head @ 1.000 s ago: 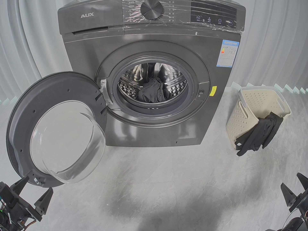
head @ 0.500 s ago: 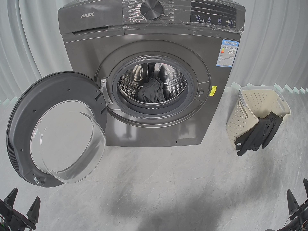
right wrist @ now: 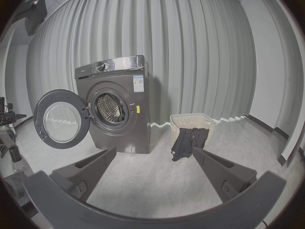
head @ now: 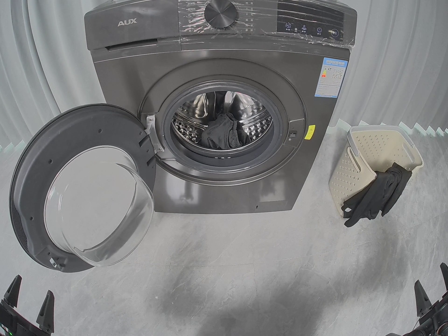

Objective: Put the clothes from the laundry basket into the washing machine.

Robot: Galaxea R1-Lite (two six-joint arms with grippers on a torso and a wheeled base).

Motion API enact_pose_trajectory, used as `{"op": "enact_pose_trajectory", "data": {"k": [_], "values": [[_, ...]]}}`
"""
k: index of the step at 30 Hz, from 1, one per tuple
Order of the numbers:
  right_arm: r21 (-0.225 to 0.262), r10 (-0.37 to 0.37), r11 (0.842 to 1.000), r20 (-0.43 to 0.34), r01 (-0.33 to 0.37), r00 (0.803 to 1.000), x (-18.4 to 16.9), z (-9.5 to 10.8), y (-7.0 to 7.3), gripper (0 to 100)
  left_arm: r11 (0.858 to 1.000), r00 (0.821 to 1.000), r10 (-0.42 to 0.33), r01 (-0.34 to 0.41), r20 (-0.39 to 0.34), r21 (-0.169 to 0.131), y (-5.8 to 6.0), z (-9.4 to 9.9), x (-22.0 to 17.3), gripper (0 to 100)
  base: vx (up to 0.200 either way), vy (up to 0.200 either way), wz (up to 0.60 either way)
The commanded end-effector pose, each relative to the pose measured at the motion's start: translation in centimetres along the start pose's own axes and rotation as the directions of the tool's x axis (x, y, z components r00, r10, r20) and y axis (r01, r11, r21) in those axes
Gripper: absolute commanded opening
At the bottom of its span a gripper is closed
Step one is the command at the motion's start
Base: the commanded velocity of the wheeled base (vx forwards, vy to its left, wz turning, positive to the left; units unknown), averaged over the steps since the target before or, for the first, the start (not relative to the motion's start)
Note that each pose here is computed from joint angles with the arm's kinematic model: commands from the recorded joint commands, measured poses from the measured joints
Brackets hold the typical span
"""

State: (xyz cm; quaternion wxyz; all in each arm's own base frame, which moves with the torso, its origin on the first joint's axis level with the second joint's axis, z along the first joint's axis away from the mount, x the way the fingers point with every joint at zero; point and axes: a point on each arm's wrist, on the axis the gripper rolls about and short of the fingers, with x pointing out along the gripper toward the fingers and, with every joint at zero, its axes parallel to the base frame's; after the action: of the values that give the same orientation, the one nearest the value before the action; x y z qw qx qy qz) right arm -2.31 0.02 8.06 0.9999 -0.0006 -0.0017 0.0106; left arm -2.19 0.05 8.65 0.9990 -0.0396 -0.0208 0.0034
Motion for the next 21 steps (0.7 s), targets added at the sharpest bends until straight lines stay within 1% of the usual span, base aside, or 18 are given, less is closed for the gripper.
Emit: {"op": "enact_pose_trajectory", "data": {"k": [1,3,4,6,9,13,14,15,16,18,19,20,21], "values": [[-0.005,0.002,1.000,-0.006,-0.002,1.000,0.04,-0.48,0.02,100,1.000,1.000,-0.008,0.008,0.013,0.002,-0.01,-0.43,-0.15,100,0.000,-0.200,0.00],[-0.005,0.003,1.000,-0.006,-0.003,1.000,0.04,-0.48,0.01,100,1.000,1.000,-0.025,0.024,0.007,0.016,-0.04,-0.43,-0.17,100,0.000,-0.200,0.00],[-0.005,0.003,1.000,-0.006,-0.003,1.000,0.04,-0.48,0.01,100,1.000,1.000,-0.017,0.016,0.003,0.022,-0.02,-0.48,-0.17,100,0.000,-0.200,0.00],[-0.005,0.003,1.000,-0.005,-0.003,1.000,0.03,-0.48,0.01,100,0.999,1.000,0.027,-0.027,-0.007,0.038,0.07,-0.53,-0.21,100,0.000,-0.200,0.00],[-0.005,0.003,1.000,-0.005,-0.003,1.000,0.03,-0.48,0.01,100,0.994,0.995,0.102,-0.101,-0.015,0.043,0.24,-0.40,-0.34,100,0.000,-0.200,0.00],[-0.003,0.002,1.000,-0.005,-0.002,1.000,0.03,-0.48,0.01,100,0.992,0.993,0.120,-0.119,-0.019,0.048,0.27,-0.46,-0.35,100,0.000,-0.200,0.00],[-0.002,-0.001,1.000,-0.005,0.001,1.000,0.03,-0.48,0.00,100,0.990,0.992,0.127,-0.125,-0.020,0.070,0.29,-0.43,-0.37,100,0.000,0.000,0.00],[-0.002,-0.001,1.000,-0.005,0.001,1.000,0.03,-0.48,0.00,100,0.989,0.992,0.128,-0.126,-0.020,0.082,0.29,-0.42,-0.37,100,0.000,0.000,0.00],[-0.002,-0.001,1.000,-0.005,0.001,1.000,0.03,-0.48,0.00,100,0.990,0.993,0.118,-0.115,-0.021,0.085,0.27,-0.43,-0.37,100,0.000,0.000,0.00],[-0.003,-0.001,1.000,-0.005,0.001,1.000,0.03,-0.48,0.00,100,0.993,0.996,0.086,-0.083,-0.024,0.080,0.21,-0.43,-0.36,100,0.000,0.000,0.00],[-0.003,0.000,1.000,-0.005,0.000,1.000,0.03,-0.48,0.01,100,0.998,0.999,-0.014,0.016,-0.032,0.068,-0.01,-0.35,-0.38,100,0.000,0.000,0.00],[-0.003,0.000,1.000,-0.005,0.000,1.000,0.03,-0.48,0.01,100,0.996,0.997,-0.068,0.069,-0.031,0.050,-0.14,-0.23,-0.41,100,0.000,0.000,0.00],[-0.003,0.000,1.000,-0.005,0.000,1.000,0.03,-0.48,0.01,100,0.994,0.994,-0.104,0.105,-0.031,0.036,-0.23,-0.23,-0.43,100,0.000,0.000,0.00]]}}
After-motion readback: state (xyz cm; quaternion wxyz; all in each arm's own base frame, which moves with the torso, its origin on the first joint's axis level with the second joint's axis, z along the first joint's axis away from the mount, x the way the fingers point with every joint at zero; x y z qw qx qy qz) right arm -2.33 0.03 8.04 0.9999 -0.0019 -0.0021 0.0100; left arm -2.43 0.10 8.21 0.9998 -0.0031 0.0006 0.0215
